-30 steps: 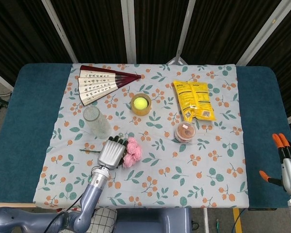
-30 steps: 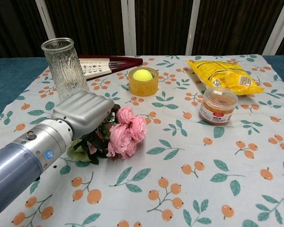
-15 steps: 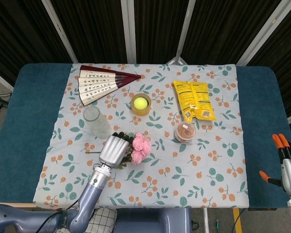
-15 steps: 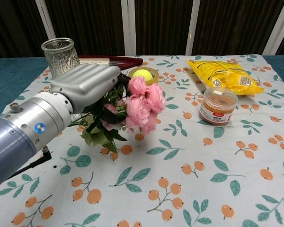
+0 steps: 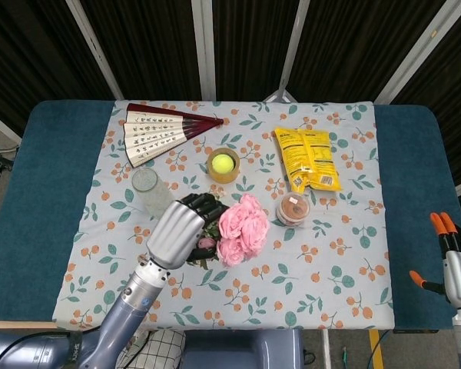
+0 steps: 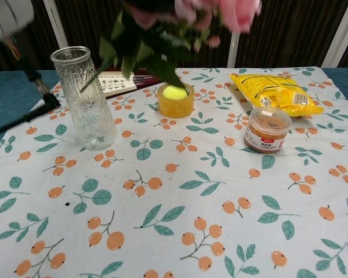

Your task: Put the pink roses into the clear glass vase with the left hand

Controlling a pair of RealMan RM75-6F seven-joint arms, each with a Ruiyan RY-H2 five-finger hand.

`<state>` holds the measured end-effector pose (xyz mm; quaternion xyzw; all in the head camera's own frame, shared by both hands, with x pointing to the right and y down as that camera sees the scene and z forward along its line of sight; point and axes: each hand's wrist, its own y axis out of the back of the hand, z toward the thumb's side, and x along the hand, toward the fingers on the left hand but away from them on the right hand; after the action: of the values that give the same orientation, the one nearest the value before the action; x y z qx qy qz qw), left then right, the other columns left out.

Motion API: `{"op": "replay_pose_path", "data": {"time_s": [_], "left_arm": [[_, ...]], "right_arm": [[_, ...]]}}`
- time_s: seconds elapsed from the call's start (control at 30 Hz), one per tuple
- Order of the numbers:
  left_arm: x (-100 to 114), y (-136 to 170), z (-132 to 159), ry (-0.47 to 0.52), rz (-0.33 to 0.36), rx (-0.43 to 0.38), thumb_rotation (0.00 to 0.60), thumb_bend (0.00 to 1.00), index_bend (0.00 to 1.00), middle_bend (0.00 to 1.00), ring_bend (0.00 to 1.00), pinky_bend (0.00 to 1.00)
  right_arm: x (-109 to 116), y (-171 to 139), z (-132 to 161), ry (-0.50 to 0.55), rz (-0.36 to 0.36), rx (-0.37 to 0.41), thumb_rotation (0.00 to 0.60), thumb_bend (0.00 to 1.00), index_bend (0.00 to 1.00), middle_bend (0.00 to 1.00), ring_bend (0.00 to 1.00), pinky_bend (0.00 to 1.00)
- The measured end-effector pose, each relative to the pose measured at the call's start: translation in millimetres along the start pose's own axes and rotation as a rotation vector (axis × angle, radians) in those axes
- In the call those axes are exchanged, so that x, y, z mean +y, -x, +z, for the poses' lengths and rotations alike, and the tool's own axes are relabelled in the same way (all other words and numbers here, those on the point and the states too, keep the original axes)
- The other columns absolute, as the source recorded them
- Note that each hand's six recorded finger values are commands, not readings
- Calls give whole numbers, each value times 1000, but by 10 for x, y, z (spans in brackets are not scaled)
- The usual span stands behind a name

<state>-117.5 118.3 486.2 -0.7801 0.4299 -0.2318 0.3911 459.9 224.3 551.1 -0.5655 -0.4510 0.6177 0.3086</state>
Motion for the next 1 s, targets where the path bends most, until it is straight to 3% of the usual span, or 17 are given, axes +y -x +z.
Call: {"op": "replay_pose_path", "data": {"time_s": [0.27, 0.4, 0.57, 0.8, 0.87, 1.0], "left_arm": [[660, -198, -211, 242, 82, 67, 600, 472, 458, 482, 365, 435], [877, -274, -342, 298, 101, 83, 600, 473, 462, 480, 365, 435], [1027, -351, -534, 397, 145, 98, 600, 473, 462, 478, 365, 435], [1077, -381, -804, 487, 183, 129, 600, 473, 462, 472, 365, 435], [1050, -384, -882, 528, 183, 143, 600, 473, 462, 472, 365, 435], [986, -384, -1056, 544, 180, 178, 600, 472, 462, 472, 365, 435]], "right_arm": [[-58, 3, 59, -27, 10, 14, 600, 184, 48, 0, 54, 30], [-101, 4, 87, -37, 20, 18, 600, 184, 49, 0, 54, 31], [-103, -8, 80, -60, 17, 10, 600, 183, 49, 0, 54, 30], [-82, -182, -327, -164, 58, -180, 600, 183, 49, 0, 54, 30], [-71, -193, -303, -158, 68, -183, 600, 183, 49, 0, 54, 30], [-31, -195, -144, -144, 67, -120, 600, 184, 49, 0, 54, 31]]}}
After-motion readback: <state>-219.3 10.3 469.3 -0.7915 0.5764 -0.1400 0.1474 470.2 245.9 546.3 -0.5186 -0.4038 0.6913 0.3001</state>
